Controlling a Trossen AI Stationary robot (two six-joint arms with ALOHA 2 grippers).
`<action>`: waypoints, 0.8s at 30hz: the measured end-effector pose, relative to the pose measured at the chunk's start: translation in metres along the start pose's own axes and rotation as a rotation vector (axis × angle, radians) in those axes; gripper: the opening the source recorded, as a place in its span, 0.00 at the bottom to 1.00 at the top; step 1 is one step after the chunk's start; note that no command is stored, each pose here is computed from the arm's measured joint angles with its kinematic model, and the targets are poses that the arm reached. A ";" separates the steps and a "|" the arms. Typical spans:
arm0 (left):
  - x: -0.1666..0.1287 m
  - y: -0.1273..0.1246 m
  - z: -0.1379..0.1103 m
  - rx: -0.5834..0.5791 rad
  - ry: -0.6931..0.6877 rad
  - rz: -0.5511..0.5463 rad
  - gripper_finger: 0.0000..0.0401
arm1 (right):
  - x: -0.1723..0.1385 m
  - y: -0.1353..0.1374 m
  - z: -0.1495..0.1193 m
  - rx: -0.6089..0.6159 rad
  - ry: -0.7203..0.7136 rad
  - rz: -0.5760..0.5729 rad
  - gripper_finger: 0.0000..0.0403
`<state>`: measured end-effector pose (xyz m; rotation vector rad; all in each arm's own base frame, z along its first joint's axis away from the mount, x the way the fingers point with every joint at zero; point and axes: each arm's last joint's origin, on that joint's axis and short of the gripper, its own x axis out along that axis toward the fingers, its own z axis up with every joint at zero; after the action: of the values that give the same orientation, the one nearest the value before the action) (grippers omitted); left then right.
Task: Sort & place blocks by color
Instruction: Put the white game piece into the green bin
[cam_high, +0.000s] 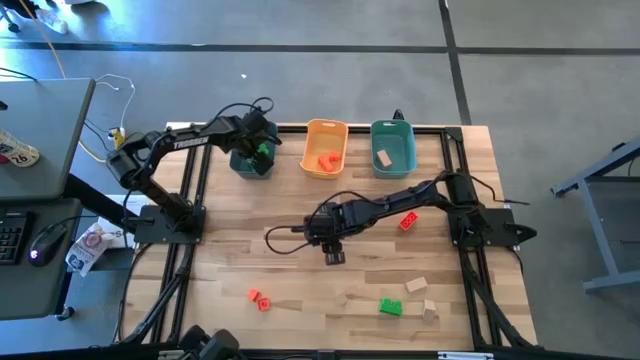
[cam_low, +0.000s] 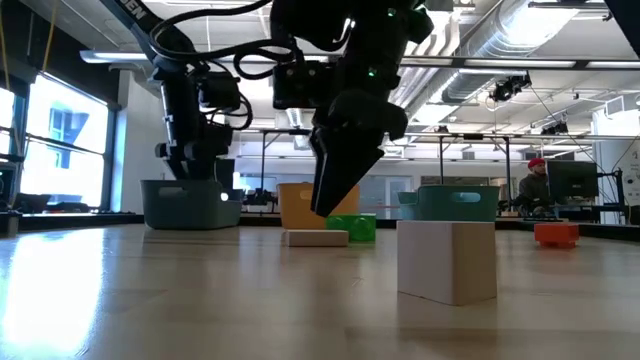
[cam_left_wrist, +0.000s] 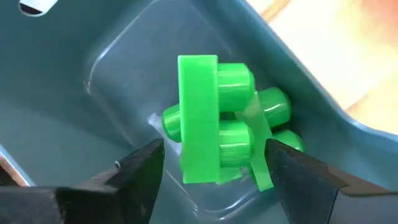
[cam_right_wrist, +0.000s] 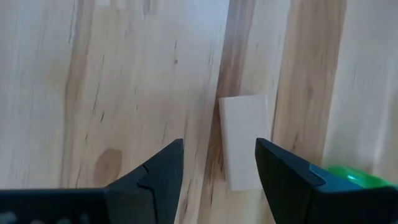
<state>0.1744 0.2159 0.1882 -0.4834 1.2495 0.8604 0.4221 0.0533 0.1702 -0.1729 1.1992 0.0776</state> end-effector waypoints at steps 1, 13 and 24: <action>-0.002 0.000 0.000 0.000 -0.006 -0.008 0.66 | 0.000 -0.001 0.001 0.003 -0.005 -0.004 0.46; -0.053 0.004 -0.008 0.018 -0.189 -0.069 0.66 | 0.014 -0.018 -0.002 0.043 0.011 0.005 0.46; -0.108 -0.007 -0.037 0.053 -0.322 -0.206 0.66 | 0.036 -0.018 -0.007 0.047 0.062 0.051 0.46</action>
<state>0.1492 0.1523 0.2796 -0.4046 0.9080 0.6962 0.4312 0.0330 0.1360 -0.1045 1.2662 0.0889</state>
